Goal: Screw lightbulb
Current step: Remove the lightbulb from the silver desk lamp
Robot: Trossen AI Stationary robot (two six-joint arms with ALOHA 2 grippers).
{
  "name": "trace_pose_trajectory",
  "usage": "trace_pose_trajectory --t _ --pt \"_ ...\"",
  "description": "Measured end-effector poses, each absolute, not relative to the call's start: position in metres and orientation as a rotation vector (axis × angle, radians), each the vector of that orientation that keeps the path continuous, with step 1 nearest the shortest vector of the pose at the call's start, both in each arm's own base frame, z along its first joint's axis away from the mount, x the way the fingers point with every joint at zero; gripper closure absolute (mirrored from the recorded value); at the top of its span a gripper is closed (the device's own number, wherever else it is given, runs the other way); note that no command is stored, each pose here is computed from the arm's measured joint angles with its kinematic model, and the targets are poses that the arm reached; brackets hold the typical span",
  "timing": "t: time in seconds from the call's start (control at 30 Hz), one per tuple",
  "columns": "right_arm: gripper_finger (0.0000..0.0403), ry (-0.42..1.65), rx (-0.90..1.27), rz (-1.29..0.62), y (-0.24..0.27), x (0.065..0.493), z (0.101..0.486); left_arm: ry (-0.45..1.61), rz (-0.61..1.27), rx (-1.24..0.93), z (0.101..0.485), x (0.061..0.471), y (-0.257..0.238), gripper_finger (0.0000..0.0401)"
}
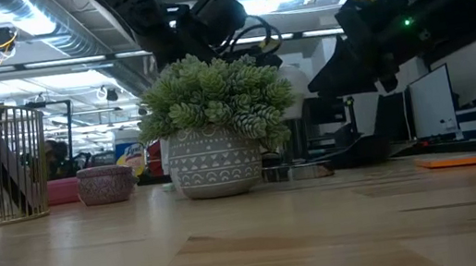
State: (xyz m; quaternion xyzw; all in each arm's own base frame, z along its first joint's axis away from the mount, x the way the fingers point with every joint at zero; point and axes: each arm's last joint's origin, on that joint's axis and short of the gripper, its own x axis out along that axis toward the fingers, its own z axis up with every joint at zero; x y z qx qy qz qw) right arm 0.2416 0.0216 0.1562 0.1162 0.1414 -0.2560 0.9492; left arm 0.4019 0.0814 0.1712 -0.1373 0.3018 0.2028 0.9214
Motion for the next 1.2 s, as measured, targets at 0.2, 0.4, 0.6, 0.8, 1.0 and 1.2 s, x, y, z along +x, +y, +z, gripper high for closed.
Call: trace_pose_trajectory --t 0.2,0.4,0.6,0.8,1.0,1.2 --pt "0.0217 0.291 0.244 -0.515 0.022 0.242 0.156 0.628 0.421 -0.281 0.172 0.4 0.084 0.04" --pt "0.0217 0.294 0.244 -0.516 0.022 0.241 0.155 0.623 0.449 -0.254 0.195 0.389 0.089 0.04" --pt "0.0217 0.3 0.242 -0.518 0.021 0.241 0.155 0.609 0.458 -0.196 0.222 0.376 0.089 0.04" --pt "0.0217 0.268 0.266 -0.452 0.023 0.244 0.159 0.588 0.418 -0.124 0.232 0.374 0.085 0.04" --pt "0.0217 0.263 0.234 -0.425 0.024 0.244 0.16 0.614 0.333 -0.148 0.227 0.376 0.08 0.04" --pt "0.0217 0.256 0.227 -0.451 0.023 0.244 0.161 0.621 0.282 -0.114 0.227 0.379 0.065 0.04"
